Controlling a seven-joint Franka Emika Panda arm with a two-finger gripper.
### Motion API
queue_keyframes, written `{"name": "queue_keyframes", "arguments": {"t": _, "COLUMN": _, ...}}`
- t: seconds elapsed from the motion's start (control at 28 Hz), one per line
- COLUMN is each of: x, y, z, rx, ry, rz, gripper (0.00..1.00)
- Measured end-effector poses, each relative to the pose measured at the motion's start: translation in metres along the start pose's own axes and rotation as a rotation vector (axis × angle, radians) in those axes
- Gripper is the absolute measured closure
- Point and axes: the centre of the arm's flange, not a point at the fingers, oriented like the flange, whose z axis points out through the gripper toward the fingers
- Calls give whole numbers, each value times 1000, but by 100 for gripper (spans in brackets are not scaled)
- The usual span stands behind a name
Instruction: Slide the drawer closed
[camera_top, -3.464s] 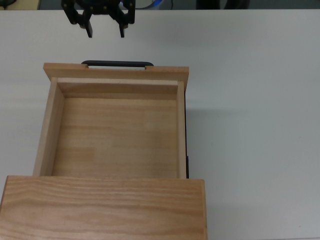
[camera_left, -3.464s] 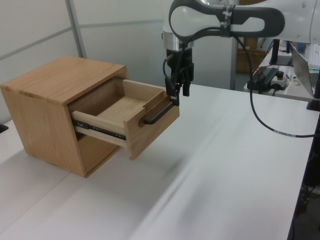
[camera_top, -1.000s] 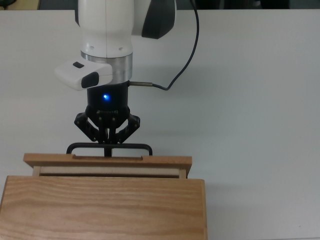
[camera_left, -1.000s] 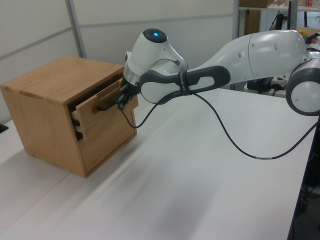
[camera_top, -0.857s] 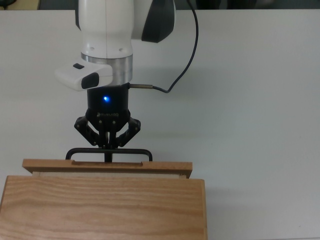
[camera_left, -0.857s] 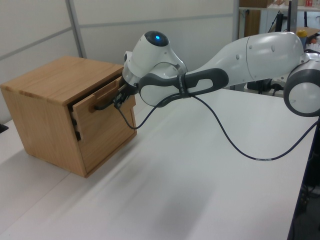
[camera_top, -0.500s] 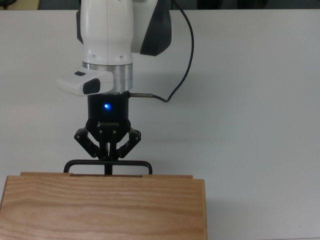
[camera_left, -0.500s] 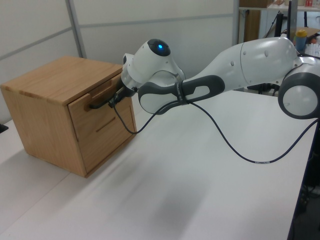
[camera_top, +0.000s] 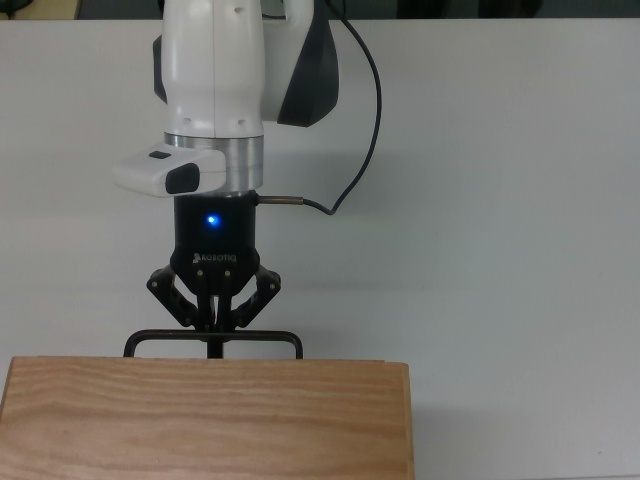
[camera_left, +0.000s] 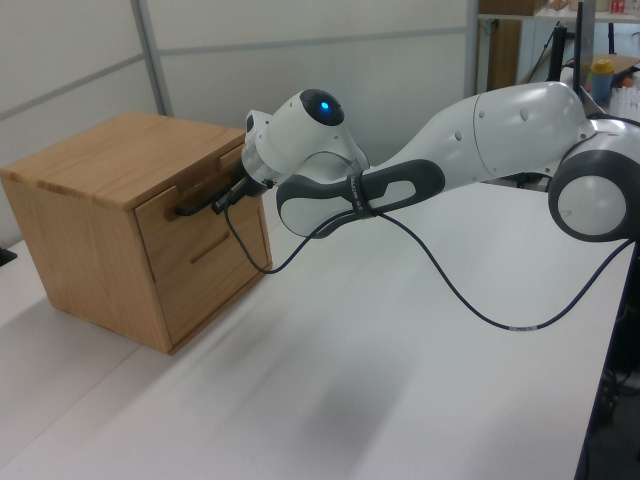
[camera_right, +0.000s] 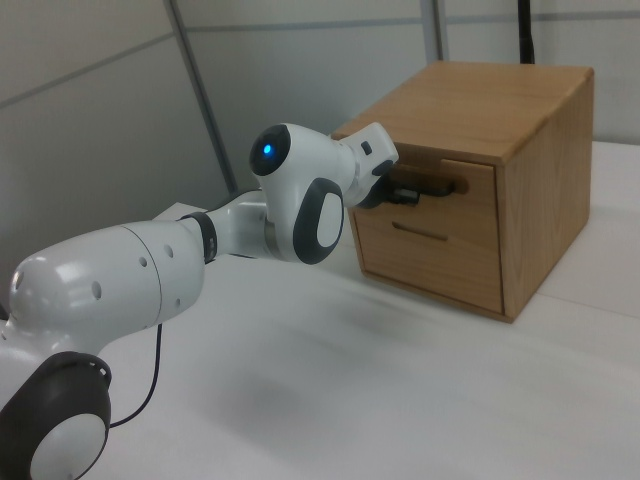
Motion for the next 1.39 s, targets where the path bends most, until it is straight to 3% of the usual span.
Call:
{"name": "queue_keyframes", "arguments": {"t": 0.14, "x": 3, "y": 5, "z": -2, "rx": -14, "ry": -50, "rz": 14, "gripper": 99}}
{"name": "queue_keyframes", "arguments": {"t": 0.39, "x": 8, "y": 18, "z": -30, "rx": -65, "ry": -258, "rz": 50, "gripper": 99}}
{"name": "queue_keyframes", "arguments": {"t": 0.86, "x": 17, "y": 15, "z": -120, "rx": -72, "ry": -555, "rz": 111, "gripper": 97}}
{"name": "queue_keyframes", "arguments": {"t": 1.11, "x": 13, "y": 15, "z": -149, "rx": -92, "ry": -658, "rz": 111, "gripper": 74}}
{"name": "queue_keyframes", "arguments": {"t": 1.14, "x": 13, "y": 15, "z": -151, "rx": -94, "ry": -664, "rz": 111, "gripper": 67}}
{"name": "queue_keyframes", "arguments": {"t": 1.39, "x": 9, "y": 20, "z": -163, "rx": -96, "ry": -712, "rz": 90, "gripper": 39}}
